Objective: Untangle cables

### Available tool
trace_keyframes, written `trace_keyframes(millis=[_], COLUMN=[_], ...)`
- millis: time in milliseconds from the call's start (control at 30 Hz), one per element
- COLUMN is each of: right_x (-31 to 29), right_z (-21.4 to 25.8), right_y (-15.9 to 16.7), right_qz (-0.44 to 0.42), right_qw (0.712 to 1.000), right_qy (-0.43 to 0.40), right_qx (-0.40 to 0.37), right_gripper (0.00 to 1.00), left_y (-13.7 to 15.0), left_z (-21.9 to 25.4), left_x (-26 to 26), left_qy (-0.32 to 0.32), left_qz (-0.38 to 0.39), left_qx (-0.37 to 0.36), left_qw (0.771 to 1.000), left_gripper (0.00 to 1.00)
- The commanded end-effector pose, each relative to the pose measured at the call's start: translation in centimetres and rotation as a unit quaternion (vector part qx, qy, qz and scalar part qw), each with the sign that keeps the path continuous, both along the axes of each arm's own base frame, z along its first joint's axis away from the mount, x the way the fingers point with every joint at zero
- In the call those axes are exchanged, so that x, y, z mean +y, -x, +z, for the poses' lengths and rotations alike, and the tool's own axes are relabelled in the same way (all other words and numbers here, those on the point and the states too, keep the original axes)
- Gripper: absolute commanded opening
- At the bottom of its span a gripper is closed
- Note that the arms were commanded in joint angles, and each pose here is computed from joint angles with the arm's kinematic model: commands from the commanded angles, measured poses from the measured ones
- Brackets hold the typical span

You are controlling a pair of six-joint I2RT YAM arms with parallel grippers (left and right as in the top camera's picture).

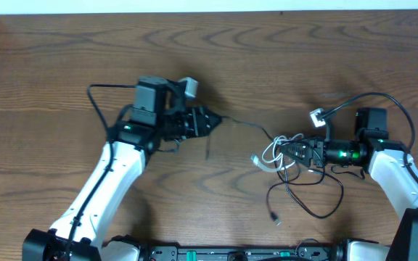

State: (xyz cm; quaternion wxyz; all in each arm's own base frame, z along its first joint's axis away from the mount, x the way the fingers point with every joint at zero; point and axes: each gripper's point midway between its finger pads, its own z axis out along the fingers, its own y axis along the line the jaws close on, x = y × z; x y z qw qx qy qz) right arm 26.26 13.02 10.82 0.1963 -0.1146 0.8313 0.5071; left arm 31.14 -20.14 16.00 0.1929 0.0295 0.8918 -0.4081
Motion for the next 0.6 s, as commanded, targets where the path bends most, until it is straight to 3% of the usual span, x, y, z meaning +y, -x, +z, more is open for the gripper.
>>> trace_keyframes(millis=[0, 133, 233, 333, 400, 567], right_x=[2.1, 2.6, -0.8, -7.7, -9.8, -11.6], right_z=[1.7, 0.9, -4.1, -8.7, -9.4, -9.9], right_y=[1.0, 1.2, -0.3, -0.3, 0.3, 1.5], right_qz=[0.054, 0.061, -0.042, -0.21, -0.256, -0.298], right_qw=[0.997, 0.997, 0.988, 0.909, 0.874, 0.836], right_qy=[-0.043, -0.018, 0.135, 0.314, 0.36, 0.396], right_qx=[-0.038, -0.033, 0.063, 0.175, 0.202, 0.237], right_gripper=[0.62, 0.63, 0.62, 0.64, 0.64, 0.64], left_y=[0.6, 2.3, 3.2, 4.2, 4.5, 4.3], left_z=[-0.7, -1.8, -2.0, -1.6, -1.6, -2.8], left_x=[-1.7, -4.7, -6.3, -7.9, -8.3, -8.5], left_qy=[-0.04, -0.046, -0.044, -0.038, -0.037, -0.046], left_qz=[-0.016, -0.061, -0.085, -0.11, -0.116, -0.104], left_qx=[-0.02, -0.014, -0.019, -0.032, -0.034, -0.015], left_qw=[0.999, 0.997, 0.995, 0.993, 0.992, 0.993], left_gripper=[0.49, 0.49, 0.5, 0.5, 0.5, 0.5])
